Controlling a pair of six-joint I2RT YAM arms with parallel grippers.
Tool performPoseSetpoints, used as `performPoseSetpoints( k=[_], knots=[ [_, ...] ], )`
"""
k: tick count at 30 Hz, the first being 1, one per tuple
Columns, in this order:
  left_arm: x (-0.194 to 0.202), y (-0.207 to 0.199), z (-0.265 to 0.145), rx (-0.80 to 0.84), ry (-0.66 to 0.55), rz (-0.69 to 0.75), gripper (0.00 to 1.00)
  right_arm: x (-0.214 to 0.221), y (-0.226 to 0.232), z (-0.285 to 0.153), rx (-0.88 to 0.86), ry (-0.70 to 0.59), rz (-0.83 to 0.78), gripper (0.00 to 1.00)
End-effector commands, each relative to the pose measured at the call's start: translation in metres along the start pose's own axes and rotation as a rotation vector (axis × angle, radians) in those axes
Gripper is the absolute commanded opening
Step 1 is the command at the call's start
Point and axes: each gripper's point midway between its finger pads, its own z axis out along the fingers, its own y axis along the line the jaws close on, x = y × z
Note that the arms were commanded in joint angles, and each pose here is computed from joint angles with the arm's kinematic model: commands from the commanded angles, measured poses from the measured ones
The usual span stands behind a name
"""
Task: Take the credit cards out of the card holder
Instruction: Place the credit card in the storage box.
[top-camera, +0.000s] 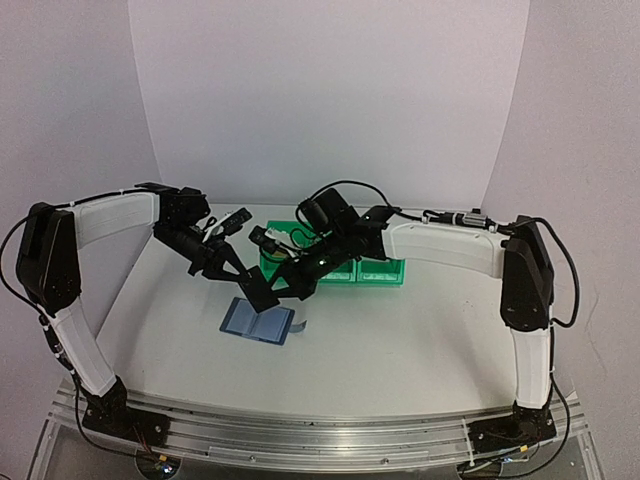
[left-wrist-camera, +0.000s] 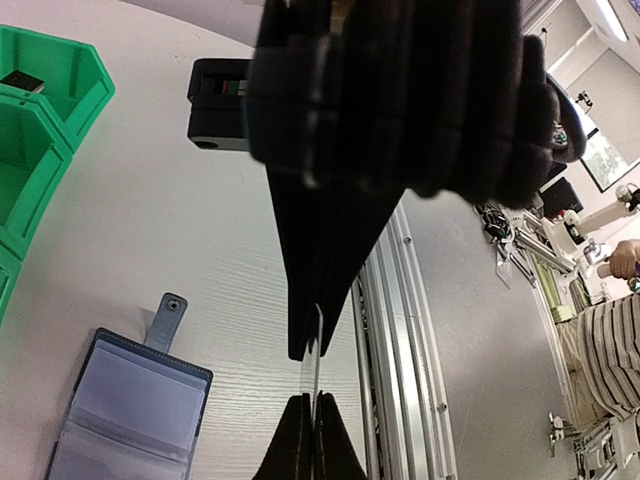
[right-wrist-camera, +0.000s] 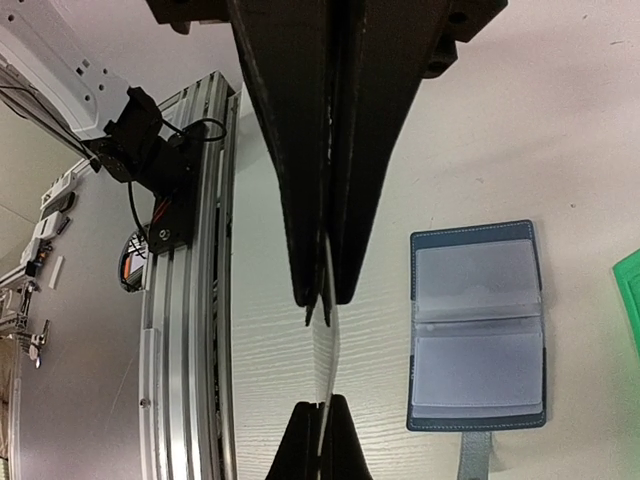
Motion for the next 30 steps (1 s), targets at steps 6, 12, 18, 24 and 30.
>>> performPoseSetpoints(
  k=[6, 12, 18, 24, 30],
  knots=[
    [-0.016, 0.031, -0.008, -0.117, -0.087, -0.307, 0.00, -0.057, -0.042, -0.061, 0.454, -0.139, -0.020, 0.42],
    [-0.040, 0.078, -0.040, -0.263, -0.318, -0.899, 0.00, -0.083, -0.043, -0.110, 0.767, -0.269, -0.124, 0.52],
    [-0.038, 0.090, -0.043, -0.292, -0.364, -1.155, 0.00, -0.097, -0.009, -0.108, 0.813, -0.325, -0.364, 0.55],
    [-0.042, 0.095, -0.042, -0.286, -0.376, -1.234, 0.00, -0.095, -0.007, -0.068, 0.847, -0.243, -0.471, 0.54],
    [-0.044, 0.094, -0.041, -0.273, -0.381, -1.261, 0.00, -0.094, -0.021, -0.047, 0.904, -0.208, -0.473, 0.54]
  ],
)
